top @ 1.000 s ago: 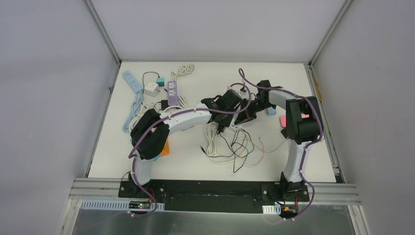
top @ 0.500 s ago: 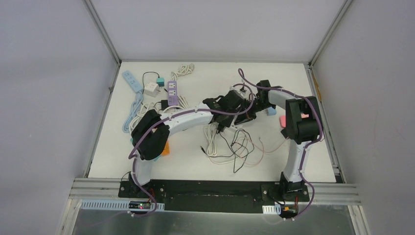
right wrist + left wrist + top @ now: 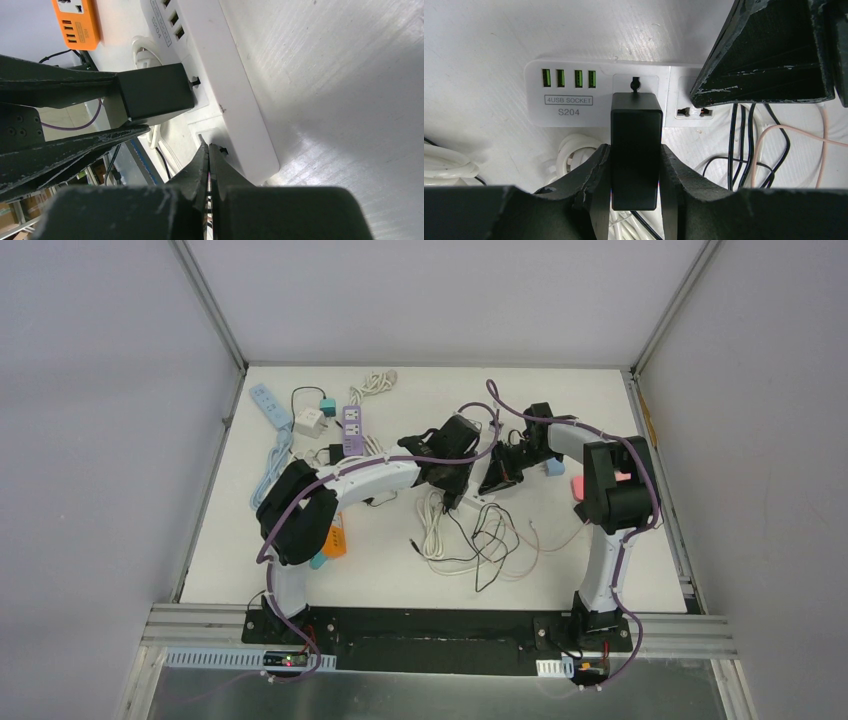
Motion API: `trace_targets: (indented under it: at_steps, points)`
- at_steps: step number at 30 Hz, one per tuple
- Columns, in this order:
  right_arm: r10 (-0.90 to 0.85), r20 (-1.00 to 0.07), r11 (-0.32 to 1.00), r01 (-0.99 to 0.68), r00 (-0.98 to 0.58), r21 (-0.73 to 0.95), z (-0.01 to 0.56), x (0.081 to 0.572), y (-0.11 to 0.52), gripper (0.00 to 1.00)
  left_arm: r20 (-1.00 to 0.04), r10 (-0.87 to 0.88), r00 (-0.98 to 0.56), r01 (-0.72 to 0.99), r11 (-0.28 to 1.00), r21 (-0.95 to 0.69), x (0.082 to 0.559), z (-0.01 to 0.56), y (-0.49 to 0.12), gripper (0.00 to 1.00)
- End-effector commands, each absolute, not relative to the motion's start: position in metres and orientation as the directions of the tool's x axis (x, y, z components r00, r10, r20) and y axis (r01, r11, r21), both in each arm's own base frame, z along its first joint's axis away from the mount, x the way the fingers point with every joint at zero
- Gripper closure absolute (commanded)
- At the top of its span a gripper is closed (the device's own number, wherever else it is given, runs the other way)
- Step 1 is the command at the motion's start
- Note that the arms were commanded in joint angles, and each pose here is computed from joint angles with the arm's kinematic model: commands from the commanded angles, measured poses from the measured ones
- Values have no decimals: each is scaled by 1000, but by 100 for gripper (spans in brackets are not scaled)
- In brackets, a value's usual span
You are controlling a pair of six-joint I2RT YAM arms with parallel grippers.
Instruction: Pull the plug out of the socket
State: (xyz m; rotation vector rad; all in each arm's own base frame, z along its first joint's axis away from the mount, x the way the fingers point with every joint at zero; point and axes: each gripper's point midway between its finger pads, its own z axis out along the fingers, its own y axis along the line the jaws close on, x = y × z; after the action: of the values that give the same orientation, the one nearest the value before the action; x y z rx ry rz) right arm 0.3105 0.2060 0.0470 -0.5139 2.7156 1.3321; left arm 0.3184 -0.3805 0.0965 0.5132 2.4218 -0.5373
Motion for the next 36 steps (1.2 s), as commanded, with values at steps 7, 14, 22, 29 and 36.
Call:
trace_targets:
  at_steps: [7, 14, 22, 29, 36]
  points:
    - [-345, -243, 638, -416, -907, 648, 24, 313, 192, 99, -792, 96, -603, 515, 805, -294, 331, 195, -388, 100]
    - [-345, -247, 637, -419, -906, 648, 25, 313, 192, 99, -814, 88, -574, 523, 804, -282, 327, 213, -379, 100]
    - [-352, -252, 632, -427, -902, 646, 27, 312, 194, 99, -794, 118, -597, 533, 798, -282, 321, 202, -378, 100]
    - [-376, -245, 635, -442, -893, 634, 23, 308, 199, 99, -731, 135, -669, 516, 792, -327, 319, 168, -394, 100]
    - [-350, -235, 543, -401, -907, 738, 35, 299, 220, 98, -745, 176, -644, 516, 819, -252, 331, 148, -390, 100]
